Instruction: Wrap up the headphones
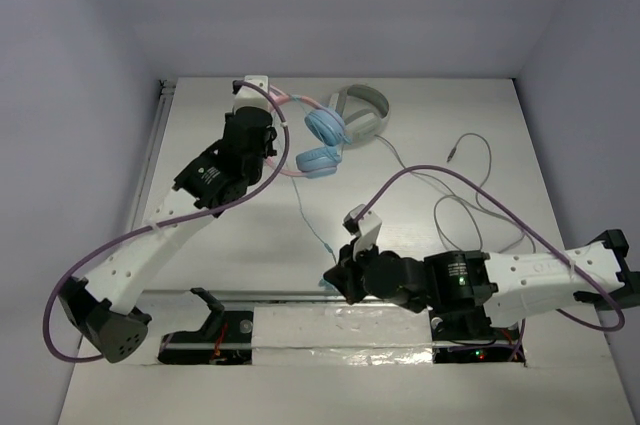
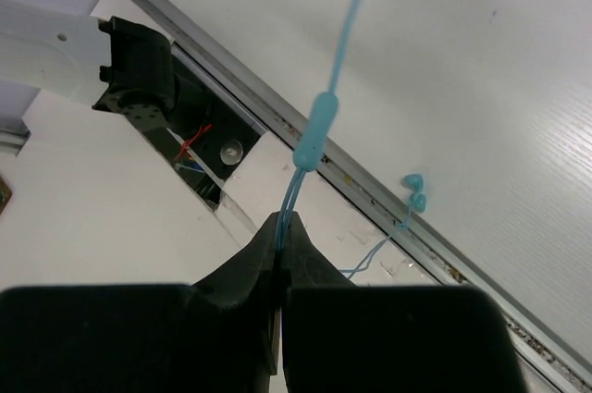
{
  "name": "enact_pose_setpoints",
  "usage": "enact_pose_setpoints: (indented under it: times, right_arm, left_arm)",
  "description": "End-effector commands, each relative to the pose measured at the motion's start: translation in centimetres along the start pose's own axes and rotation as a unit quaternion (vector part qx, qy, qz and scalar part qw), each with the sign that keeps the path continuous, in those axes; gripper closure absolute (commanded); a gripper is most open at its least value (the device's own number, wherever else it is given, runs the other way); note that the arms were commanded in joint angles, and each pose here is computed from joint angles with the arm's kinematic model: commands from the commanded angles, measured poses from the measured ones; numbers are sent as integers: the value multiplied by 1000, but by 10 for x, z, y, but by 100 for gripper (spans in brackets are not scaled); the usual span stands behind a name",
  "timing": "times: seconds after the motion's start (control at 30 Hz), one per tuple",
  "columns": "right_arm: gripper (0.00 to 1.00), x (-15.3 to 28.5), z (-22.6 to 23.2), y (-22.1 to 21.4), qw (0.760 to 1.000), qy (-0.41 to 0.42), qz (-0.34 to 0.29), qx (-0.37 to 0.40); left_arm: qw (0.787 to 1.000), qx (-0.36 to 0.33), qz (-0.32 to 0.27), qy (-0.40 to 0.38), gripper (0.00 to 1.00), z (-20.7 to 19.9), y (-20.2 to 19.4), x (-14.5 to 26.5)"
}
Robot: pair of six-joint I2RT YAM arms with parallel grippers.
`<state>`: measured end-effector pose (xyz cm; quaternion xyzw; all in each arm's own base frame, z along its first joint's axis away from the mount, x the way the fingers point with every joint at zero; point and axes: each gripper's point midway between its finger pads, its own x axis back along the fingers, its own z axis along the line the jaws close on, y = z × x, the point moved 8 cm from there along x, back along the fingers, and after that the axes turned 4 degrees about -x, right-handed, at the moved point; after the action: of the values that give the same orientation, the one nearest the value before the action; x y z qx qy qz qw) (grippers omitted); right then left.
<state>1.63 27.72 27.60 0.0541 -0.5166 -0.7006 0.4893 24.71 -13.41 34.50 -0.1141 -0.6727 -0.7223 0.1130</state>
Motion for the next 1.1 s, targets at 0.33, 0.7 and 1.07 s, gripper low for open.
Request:
enact_pose_setpoints:
  times: [0.33, 0.7, 1.07]
  right_arm:
    - [100, 24, 20, 46, 997, -40, -58, 26]
    - [100, 69, 3, 111, 986, -51, -151, 55]
    - [100, 51, -69, 140, 959, -188, -199, 68]
  left_arm:
    - [1000, -7, 22, -19, 100, -9, -19, -23]
    - [988, -87, 94, -86, 100, -40, -80, -10]
    - [972, -100, 97, -187, 100, -53, -85, 29]
